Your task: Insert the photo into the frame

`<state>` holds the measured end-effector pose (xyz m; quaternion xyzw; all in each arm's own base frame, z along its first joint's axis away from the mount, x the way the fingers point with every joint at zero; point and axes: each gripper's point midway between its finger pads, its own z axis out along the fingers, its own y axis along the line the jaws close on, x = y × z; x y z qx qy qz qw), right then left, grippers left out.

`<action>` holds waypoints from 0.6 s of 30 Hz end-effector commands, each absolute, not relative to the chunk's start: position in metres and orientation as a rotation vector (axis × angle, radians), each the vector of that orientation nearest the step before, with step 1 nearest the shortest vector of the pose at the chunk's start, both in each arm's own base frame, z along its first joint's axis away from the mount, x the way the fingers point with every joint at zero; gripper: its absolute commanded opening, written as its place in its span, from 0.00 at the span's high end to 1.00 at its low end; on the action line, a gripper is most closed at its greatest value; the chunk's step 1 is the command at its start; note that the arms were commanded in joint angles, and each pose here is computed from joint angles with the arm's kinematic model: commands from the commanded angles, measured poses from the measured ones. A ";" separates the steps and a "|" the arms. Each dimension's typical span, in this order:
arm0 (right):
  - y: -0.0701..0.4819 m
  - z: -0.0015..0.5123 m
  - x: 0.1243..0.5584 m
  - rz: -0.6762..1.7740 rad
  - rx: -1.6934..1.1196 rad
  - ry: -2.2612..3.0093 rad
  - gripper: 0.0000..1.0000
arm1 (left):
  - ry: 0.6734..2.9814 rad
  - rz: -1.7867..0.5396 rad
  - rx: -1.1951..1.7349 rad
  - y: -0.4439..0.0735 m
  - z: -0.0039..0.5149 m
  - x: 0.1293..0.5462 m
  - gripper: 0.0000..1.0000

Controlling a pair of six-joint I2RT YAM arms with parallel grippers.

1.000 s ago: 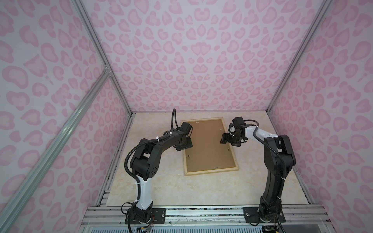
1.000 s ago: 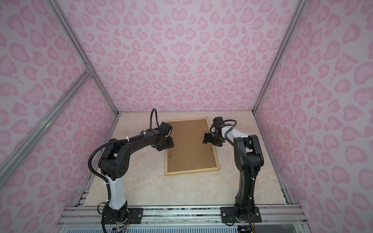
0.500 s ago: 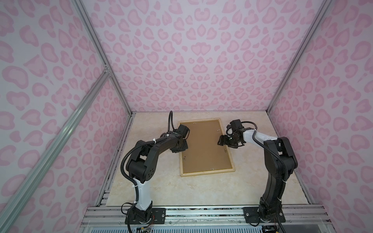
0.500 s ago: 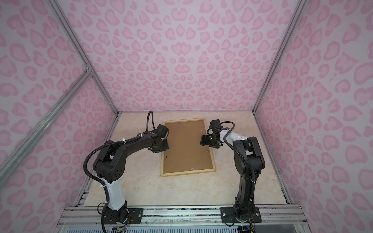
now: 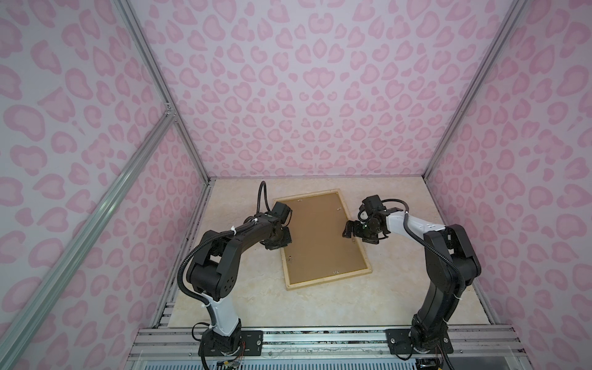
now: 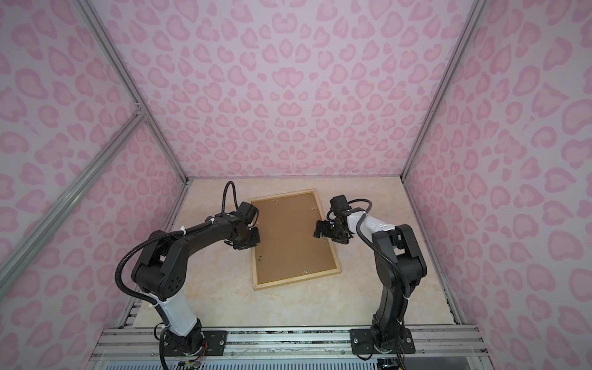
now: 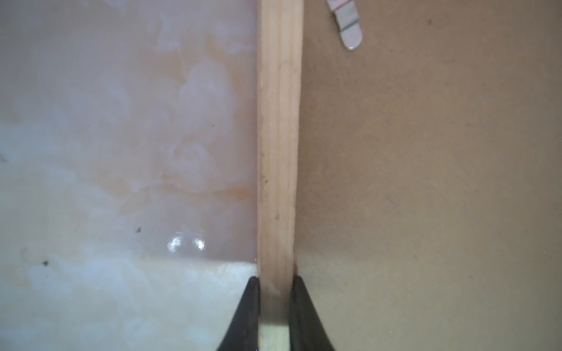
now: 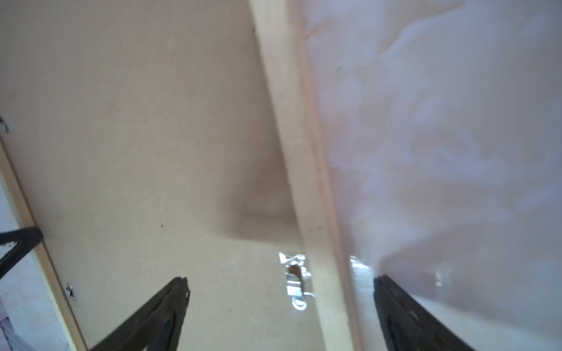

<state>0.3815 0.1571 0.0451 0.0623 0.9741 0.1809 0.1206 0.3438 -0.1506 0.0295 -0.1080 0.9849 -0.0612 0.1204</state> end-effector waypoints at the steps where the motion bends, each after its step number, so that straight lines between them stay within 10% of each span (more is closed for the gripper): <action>1: 0.149 0.053 0.399 0.453 0.218 2.843 0.02 | 2.910 -0.174 -0.297 -0.144 0.023 0.324 0.94; 18: 0.173 0.053 0.482 0.283 0.037 2.883 0.15 | 2.922 -0.199 -0.309 -0.141 0.009 0.303 0.95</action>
